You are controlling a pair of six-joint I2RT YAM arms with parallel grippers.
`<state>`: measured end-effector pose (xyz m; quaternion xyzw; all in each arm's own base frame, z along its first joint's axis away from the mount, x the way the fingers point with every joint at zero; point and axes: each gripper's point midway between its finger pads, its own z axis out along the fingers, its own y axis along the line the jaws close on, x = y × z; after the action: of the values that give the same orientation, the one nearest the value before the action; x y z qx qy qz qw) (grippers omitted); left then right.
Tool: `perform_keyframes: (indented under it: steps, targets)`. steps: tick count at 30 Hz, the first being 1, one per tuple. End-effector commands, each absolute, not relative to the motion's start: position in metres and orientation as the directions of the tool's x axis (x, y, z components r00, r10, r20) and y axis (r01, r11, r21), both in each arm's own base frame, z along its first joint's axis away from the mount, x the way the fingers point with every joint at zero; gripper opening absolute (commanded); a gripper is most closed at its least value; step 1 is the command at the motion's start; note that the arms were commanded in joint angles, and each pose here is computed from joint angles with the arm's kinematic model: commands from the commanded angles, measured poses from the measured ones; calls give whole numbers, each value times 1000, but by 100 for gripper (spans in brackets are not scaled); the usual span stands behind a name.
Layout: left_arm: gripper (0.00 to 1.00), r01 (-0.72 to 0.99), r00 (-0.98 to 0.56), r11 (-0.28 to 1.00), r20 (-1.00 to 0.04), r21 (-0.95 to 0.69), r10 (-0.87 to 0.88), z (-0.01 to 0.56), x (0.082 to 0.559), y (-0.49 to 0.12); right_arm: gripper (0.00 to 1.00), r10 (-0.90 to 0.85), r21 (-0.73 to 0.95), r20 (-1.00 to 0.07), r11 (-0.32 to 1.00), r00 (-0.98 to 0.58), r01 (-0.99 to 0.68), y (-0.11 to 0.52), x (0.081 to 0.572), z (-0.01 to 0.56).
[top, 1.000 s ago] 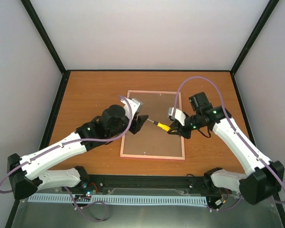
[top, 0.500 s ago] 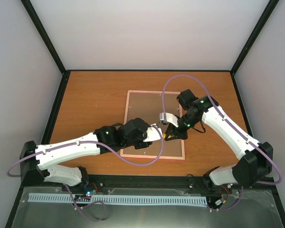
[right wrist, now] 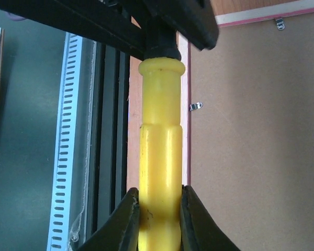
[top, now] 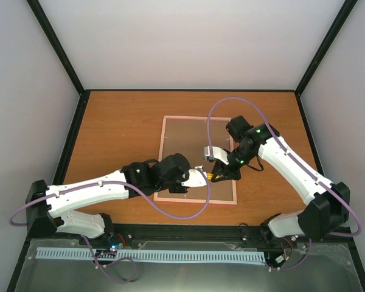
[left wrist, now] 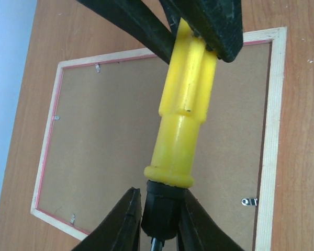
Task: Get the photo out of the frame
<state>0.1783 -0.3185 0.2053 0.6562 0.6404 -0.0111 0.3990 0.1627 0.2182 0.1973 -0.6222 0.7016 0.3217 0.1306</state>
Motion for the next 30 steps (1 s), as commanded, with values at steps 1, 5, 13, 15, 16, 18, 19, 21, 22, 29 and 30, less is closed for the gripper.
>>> perform_keyframes:
  steps: [1, 5, 13, 15, 16, 18, 19, 21, 22, 29, 30]
  targets:
    - [16, 849, 186, 185, -608, 495, 772, 227, 175, -330, 22, -749, 312, -627, 11, -215, -950, 224, 156, 215]
    - [12, 849, 104, 313, -715, 426, 691, 234, 177, -332, 50, -660, 305, -705, 50, -261, -951, 226, 170, 246]
    - [12, 866, -25, 466, -915, 182, 404, 244, 168, -340, 65, -413, 479, -786, 63, -460, -876, 225, 192, 278]
    - [12, 864, -38, 479, -929, 155, 369, 244, 168, -342, 67, -386, 524, -777, 38, -496, -851, 229, 192, 275]
    - [12, 862, -46, 486, -933, 143, 357, 244, 169, -342, 67, -375, 544, -771, 29, -514, -838, 230, 192, 273]
    - [13, 859, -52, 494, -937, 134, 344, 244, 170, -344, 67, -365, 566, -765, 13, -530, -825, 232, 193, 271]
    - [12, 857, -57, 498, -936, 133, 347, 242, 171, -345, 66, -364, 573, -762, 9, -536, -820, 233, 193, 271]
    - [13, 850, -64, 509, -934, 133, 351, 240, 174, -346, 66, -368, 579, -756, 9, -541, -815, 235, 194, 270]
    - [13, 849, -63, 511, -934, 135, 351, 240, 174, -346, 65, -372, 577, -756, 11, -539, -816, 236, 195, 270]
    - [13, 837, -66, 530, -936, 136, 345, 241, 177, -342, 54, -393, 574, -743, 41, -541, -818, 238, 196, 259]
    - [12, 835, -68, 533, -936, 135, 345, 241, 177, -341, 51, -399, 575, -740, 41, -541, -817, 239, 195, 257]
